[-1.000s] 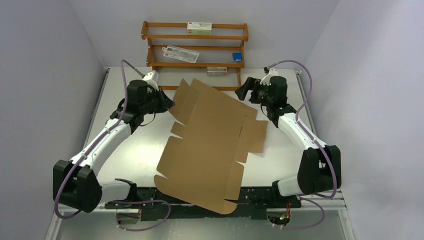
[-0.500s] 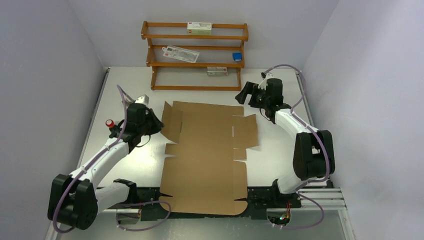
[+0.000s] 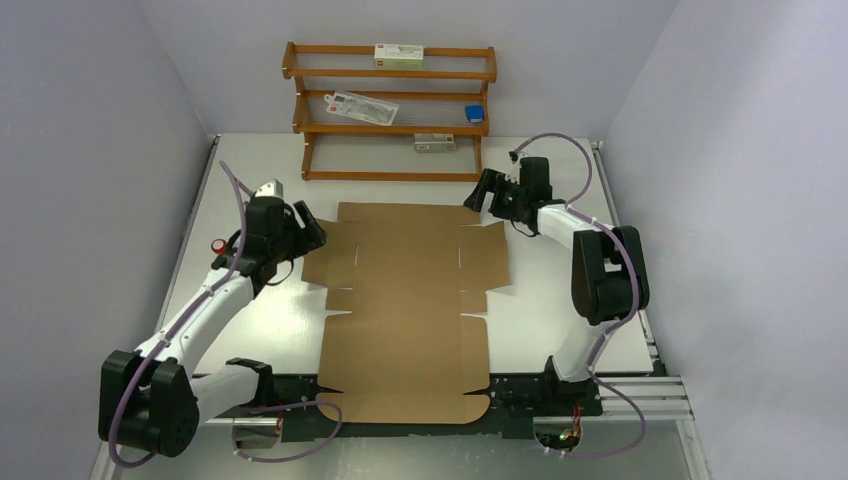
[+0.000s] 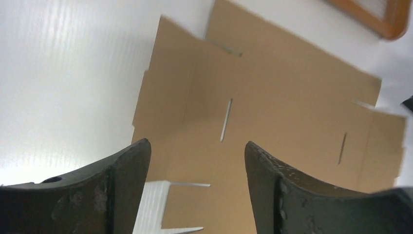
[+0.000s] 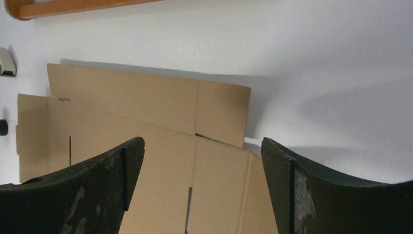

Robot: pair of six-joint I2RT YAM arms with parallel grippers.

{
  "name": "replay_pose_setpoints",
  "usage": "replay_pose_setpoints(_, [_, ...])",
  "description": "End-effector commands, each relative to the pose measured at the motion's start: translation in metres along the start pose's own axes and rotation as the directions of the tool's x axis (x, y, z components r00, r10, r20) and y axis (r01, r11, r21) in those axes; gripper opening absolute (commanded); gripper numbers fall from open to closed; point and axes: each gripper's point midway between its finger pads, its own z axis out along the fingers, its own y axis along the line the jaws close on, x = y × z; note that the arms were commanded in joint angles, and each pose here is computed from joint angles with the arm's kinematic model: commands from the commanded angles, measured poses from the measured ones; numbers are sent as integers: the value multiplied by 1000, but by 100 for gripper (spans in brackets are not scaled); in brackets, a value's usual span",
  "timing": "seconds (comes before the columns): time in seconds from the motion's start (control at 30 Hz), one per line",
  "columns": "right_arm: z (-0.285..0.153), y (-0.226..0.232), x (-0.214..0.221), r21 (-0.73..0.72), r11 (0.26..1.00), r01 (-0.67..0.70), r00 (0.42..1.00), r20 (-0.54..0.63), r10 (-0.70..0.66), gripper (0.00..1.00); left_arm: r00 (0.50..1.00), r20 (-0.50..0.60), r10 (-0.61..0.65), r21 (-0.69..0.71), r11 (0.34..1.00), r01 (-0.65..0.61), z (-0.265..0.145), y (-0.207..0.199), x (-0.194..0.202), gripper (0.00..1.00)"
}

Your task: Fold the paper box

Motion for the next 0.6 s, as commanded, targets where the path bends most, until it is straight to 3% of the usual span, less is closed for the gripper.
replay_pose_setpoints(0.0, [11, 3, -7, -30, 1000, 0, 1000, -11, -1, 93, 994, 100, 49, -15, 999, -48, -9, -10, -49, 79])
replay_pose_setpoints(0.17, [25, -5, -4, -22, 1000, -13, 999, -35, 12, 93, 996, 34, 83, 46, 995, -85, 14, -31, -60, 85])
replay_pose_setpoints(0.57, [42, -19, 6, -90, 992, -83, 993, -93, 75, 85, 974, -216, 72, 194, 981, -30, 114, -48, -43, 85])
